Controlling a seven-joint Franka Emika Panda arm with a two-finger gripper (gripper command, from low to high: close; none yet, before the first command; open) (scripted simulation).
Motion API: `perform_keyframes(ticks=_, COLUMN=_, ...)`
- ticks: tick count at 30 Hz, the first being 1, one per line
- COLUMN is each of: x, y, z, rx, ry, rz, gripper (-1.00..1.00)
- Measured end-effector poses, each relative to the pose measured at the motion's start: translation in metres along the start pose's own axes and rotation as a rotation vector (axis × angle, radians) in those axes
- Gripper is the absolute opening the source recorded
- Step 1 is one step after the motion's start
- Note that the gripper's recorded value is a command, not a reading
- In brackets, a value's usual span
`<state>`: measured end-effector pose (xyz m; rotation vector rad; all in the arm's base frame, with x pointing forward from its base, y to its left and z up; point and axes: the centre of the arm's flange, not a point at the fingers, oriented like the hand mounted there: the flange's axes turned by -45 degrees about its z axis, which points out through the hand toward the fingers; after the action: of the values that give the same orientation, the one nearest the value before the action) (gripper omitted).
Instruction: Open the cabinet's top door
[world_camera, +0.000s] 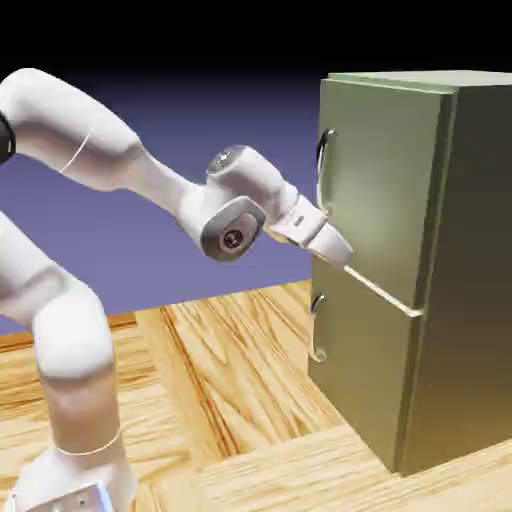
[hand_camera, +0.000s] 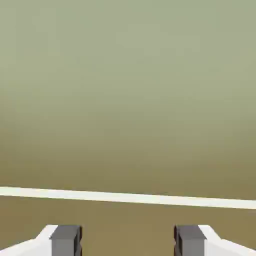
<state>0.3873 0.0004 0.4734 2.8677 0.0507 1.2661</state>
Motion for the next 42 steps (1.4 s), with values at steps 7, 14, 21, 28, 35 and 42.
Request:
perform_keyframes(ticks=7, x=0.019, y=0.008, z=-0.031, rx=-0.005, ry=0.092, rz=0.045, gripper=0.0)
perform_keyframes(ticks=14, x=0.031, y=0.01, z=-0.059, rx=-0.007, ry=0.186, rz=0.078, gripper=0.0)
perform_keyframes(ticks=21, x=0.036, y=0.004, z=-0.084, rx=-0.008, ry=0.282, rz=0.099, gripper=0.0)
perform_keyframes(ticks=28, x=0.035, y=-0.008, z=-0.101, rx=-0.01, ry=0.379, rz=0.107, gripper=0.0)
perform_keyframes(ticks=35, x=0.031, y=-0.026, z=-0.11, rx=-0.016, ry=0.474, rz=0.105, gripper=0.0)
perform_keyframes(ticks=42, x=0.023, y=-0.048, z=-0.11, rx=-0.026, ry=0.565, rz=0.094, gripper=0.0)
